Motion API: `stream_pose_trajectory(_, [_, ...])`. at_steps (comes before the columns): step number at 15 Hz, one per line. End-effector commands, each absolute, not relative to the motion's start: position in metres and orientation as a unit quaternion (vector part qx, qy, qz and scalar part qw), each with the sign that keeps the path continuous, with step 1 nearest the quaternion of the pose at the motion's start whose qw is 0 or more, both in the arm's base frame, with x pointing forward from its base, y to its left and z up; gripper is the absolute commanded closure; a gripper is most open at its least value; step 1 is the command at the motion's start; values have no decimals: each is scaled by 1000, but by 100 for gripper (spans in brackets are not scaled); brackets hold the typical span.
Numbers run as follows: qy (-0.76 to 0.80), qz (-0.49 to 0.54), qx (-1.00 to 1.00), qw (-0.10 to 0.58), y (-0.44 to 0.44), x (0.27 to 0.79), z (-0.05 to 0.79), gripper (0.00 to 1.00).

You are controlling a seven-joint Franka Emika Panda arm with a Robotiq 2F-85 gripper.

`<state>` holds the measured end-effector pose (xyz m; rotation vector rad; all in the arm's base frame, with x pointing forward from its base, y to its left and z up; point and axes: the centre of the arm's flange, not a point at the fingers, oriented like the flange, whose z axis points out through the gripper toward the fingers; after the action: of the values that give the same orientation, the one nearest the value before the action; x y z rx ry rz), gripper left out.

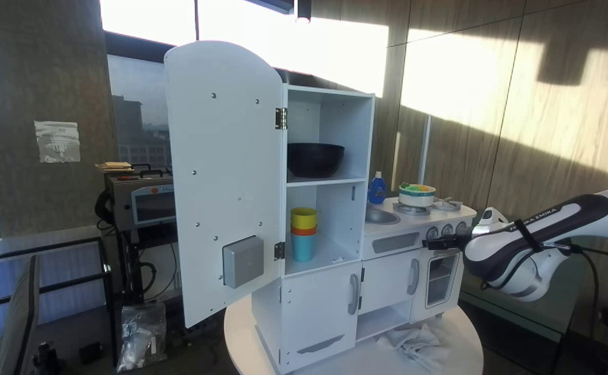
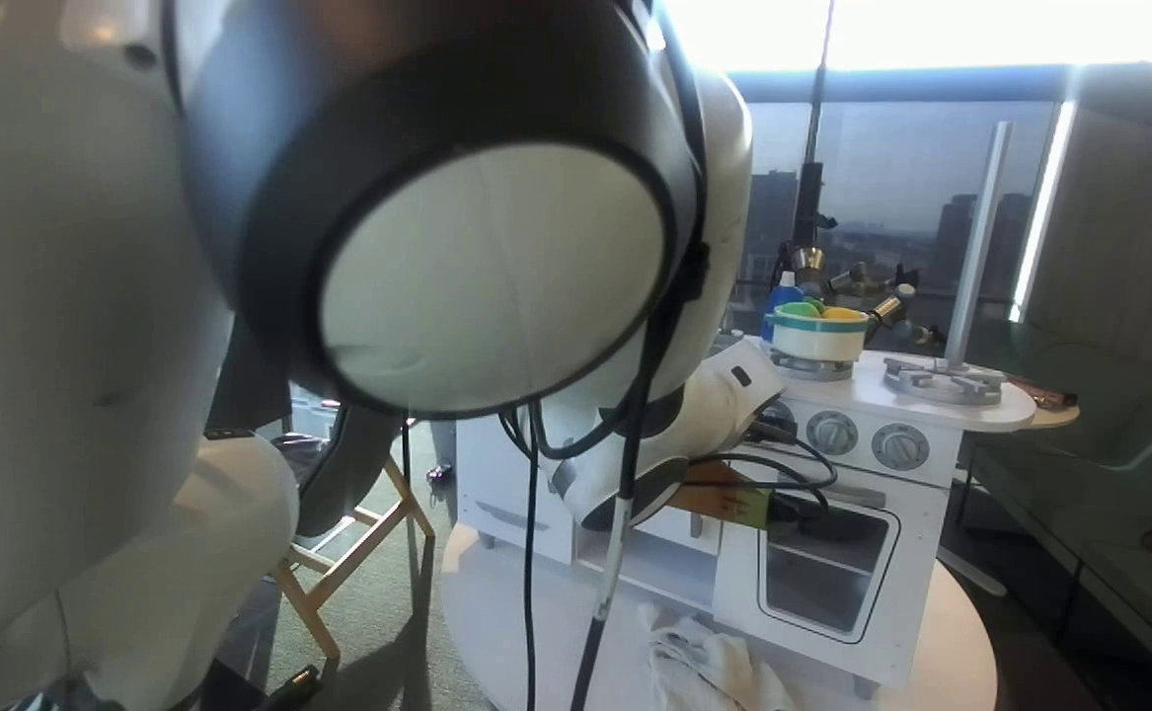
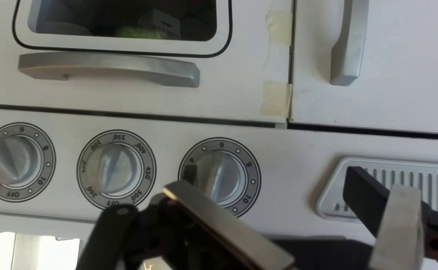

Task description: Turn the dial on the mini stove

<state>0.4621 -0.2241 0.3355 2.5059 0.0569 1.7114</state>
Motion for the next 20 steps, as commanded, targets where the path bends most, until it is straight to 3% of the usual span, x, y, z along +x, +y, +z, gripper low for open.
stream_pose_trajectory(1, [11, 582, 809, 74, -238, 488, 329, 0])
stream_pose_trajectory(20, [-48, 595, 802, -10, -273, 478, 347, 0])
